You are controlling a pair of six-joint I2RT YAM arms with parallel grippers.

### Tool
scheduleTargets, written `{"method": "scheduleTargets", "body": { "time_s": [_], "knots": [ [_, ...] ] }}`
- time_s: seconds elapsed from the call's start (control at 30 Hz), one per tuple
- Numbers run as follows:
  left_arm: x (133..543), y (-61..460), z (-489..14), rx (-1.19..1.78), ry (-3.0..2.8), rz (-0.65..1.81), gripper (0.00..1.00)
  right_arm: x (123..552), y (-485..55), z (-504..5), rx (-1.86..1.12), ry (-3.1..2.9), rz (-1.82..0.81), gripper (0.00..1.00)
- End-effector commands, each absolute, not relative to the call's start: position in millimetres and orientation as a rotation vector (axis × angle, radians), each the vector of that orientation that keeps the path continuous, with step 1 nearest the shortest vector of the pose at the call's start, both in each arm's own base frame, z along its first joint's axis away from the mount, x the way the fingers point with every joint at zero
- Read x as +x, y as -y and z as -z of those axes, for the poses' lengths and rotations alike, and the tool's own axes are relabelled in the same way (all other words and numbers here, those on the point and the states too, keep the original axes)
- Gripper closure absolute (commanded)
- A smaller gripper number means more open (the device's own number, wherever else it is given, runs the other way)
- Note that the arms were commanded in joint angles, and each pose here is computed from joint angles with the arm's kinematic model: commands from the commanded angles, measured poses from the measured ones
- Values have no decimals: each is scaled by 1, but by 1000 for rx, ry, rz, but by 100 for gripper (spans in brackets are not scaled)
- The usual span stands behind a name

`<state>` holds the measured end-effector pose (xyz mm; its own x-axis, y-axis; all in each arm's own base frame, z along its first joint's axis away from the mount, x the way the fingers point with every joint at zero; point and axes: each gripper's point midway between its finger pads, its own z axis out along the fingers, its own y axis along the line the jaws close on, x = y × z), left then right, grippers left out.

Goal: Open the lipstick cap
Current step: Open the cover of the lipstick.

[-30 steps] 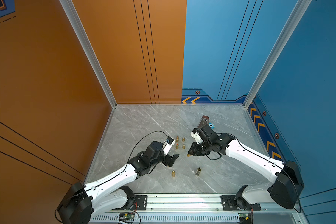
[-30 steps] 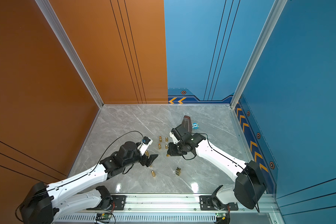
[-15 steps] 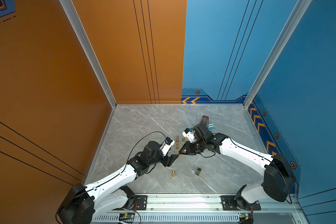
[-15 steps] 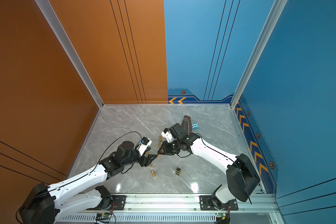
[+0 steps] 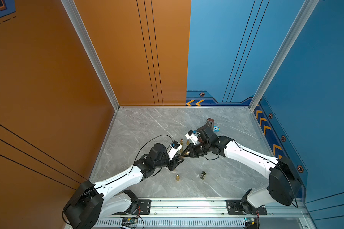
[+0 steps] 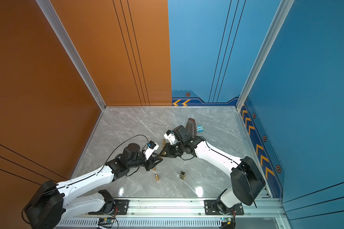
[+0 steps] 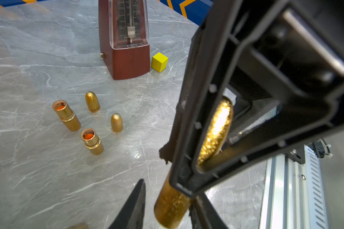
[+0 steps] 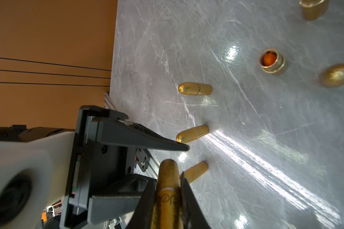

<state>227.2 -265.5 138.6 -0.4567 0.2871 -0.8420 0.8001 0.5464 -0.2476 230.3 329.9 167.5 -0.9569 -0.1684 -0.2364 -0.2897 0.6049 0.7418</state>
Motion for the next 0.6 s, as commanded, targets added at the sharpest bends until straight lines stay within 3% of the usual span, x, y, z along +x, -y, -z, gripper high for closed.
{"method": "scheduleTargets", "body": {
  "time_s": [0.0, 0.33, 0.57],
  "knots": [
    [229, 276, -154, 897, -1950, 875, 69, 229, -332, -165, -378, -2692, -1315, 83],
    [235, 272, -153, 858, -1966, 838, 96, 241, -320, -167, -319, -2681, -1307, 82],
    [236, 268, -146, 845, -1984, 806, 100, 248, -312, -183, -305, -2628, -1283, 71]
  ]
}}
